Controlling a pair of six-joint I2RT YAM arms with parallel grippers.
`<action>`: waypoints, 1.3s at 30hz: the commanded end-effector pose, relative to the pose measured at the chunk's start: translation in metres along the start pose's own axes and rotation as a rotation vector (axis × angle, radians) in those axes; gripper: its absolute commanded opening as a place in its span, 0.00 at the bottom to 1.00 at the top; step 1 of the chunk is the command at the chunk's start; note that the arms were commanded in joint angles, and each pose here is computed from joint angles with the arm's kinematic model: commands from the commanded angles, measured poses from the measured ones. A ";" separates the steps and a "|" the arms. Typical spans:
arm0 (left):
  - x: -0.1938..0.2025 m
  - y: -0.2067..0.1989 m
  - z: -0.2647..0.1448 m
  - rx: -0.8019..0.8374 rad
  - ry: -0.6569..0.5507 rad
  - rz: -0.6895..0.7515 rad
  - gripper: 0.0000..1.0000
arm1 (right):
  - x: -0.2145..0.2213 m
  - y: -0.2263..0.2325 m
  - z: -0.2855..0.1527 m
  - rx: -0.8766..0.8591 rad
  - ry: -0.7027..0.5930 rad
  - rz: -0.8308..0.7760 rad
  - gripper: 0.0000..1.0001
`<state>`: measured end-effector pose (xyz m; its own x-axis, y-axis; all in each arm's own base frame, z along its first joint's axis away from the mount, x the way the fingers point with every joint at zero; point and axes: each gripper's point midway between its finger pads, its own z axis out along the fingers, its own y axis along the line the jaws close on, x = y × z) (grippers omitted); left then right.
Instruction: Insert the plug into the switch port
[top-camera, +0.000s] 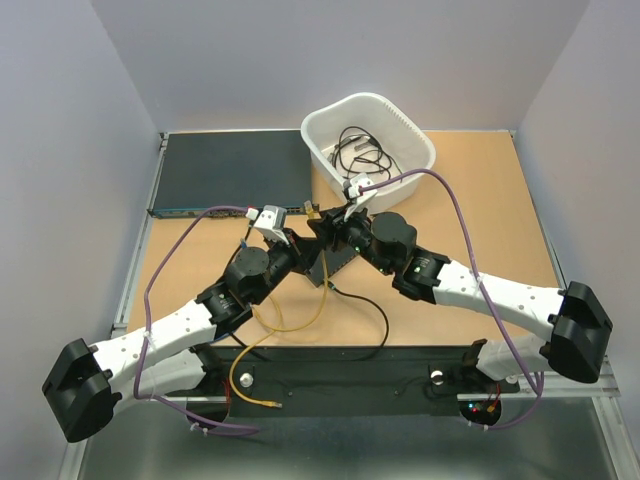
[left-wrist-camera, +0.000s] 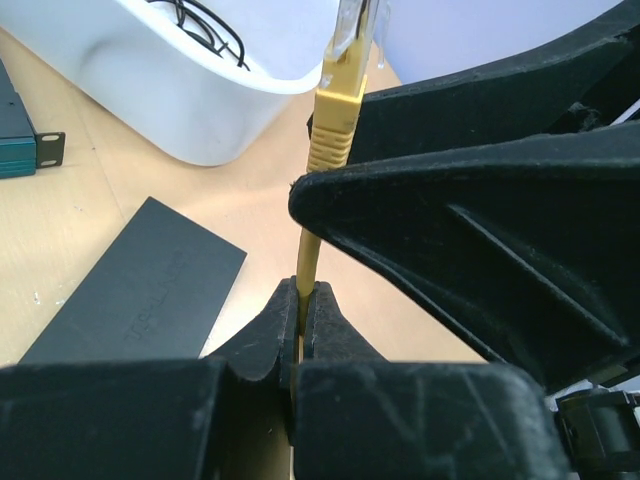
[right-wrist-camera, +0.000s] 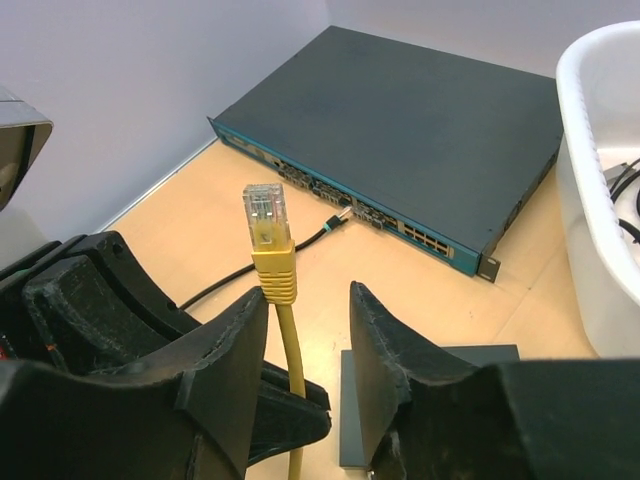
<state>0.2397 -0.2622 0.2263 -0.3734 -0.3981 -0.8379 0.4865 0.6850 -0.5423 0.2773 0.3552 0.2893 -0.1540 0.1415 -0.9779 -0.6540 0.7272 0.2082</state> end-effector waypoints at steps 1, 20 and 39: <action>-0.028 -0.018 0.002 0.039 -0.077 -0.001 0.00 | -0.048 0.014 0.005 -0.026 -0.128 0.033 0.43; -0.022 -0.018 0.003 0.048 -0.056 0.015 0.00 | -0.035 0.006 -0.002 0.004 -0.118 0.066 0.00; -0.029 -0.006 0.004 -0.039 -0.054 0.038 0.60 | 0.039 -0.081 -0.141 0.423 0.333 0.117 0.00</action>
<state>0.2422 -0.2623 0.2251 -0.3730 -0.3585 -0.8558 0.4790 0.7155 -0.5085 0.2285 0.2360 0.2974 -0.3123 0.1898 -0.9308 -0.4266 0.8474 0.3160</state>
